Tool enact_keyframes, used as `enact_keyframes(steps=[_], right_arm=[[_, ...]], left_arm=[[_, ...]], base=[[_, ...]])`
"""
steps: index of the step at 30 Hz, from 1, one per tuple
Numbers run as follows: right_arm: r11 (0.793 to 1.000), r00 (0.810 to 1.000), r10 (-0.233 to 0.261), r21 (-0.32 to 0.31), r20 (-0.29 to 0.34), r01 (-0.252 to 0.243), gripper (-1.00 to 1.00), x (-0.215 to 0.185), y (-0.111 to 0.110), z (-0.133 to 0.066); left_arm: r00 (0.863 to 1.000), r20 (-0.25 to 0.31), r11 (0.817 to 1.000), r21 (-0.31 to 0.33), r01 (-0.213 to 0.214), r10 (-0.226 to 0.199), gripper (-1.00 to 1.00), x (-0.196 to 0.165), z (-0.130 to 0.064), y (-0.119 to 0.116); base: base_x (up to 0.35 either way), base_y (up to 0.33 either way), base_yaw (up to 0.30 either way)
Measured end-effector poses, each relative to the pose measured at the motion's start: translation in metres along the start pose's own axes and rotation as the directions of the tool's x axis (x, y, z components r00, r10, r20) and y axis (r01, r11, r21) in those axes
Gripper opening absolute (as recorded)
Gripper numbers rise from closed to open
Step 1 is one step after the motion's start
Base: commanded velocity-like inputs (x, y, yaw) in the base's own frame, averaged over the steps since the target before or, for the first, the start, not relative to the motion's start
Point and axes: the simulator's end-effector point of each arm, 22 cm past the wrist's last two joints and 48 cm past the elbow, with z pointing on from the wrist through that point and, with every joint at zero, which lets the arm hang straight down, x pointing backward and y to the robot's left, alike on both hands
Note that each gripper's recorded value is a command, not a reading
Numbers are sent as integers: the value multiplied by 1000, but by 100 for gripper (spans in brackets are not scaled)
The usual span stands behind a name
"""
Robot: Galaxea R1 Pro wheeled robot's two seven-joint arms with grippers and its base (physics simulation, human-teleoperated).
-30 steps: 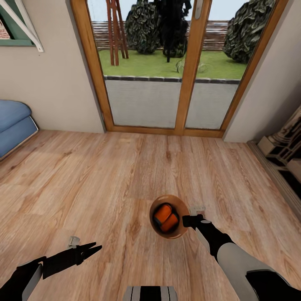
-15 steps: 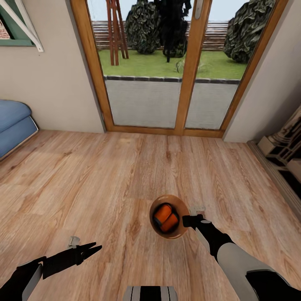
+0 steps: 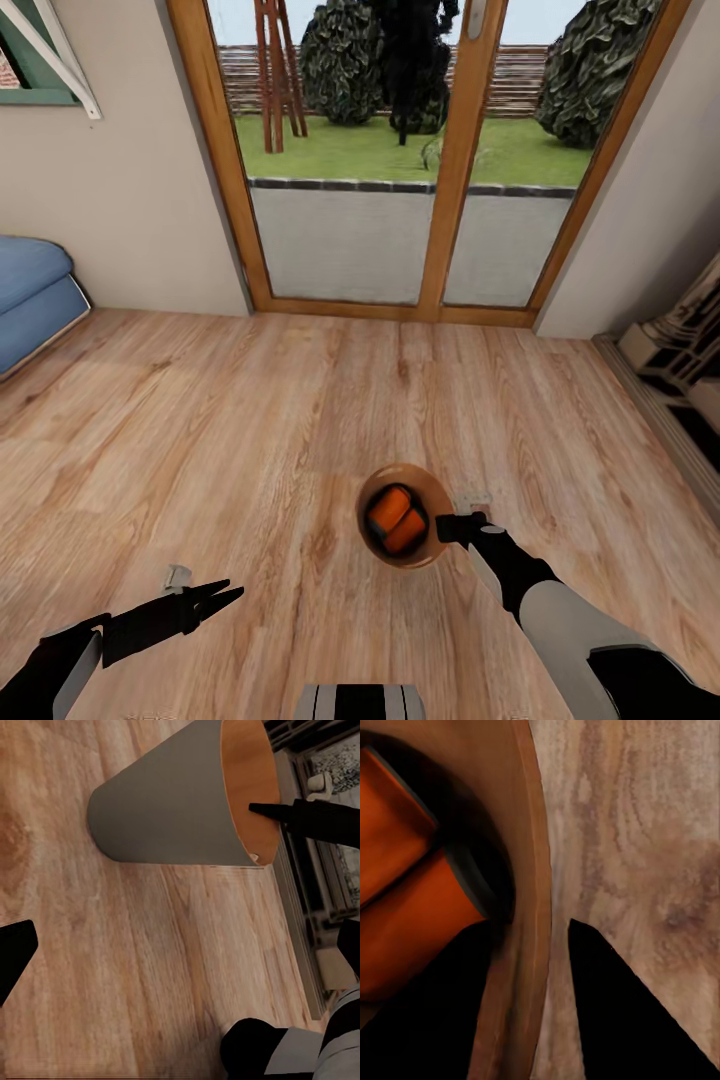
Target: Put the three can of soda from the living room inside the tash can in the kitchen.
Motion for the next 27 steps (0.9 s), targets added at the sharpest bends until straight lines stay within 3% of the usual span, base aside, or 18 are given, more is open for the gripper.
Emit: enact_keyframes(steps=[2, 27], right_arm=[[1000, 1000, 2, -1, -18, -2, 100, 9, 0, 11], [1000, 1000, 2, -2, -18, -2, 100, 9, 0, 10]], left_arm=[[1000, -11, 1000, -5, 15, -15, 100, 5, 5, 9], [1000, -10, 1000, -5, 14, -14, 100, 5, 4, 9]], base=[[0, 0, 0], [0, 0, 0]])
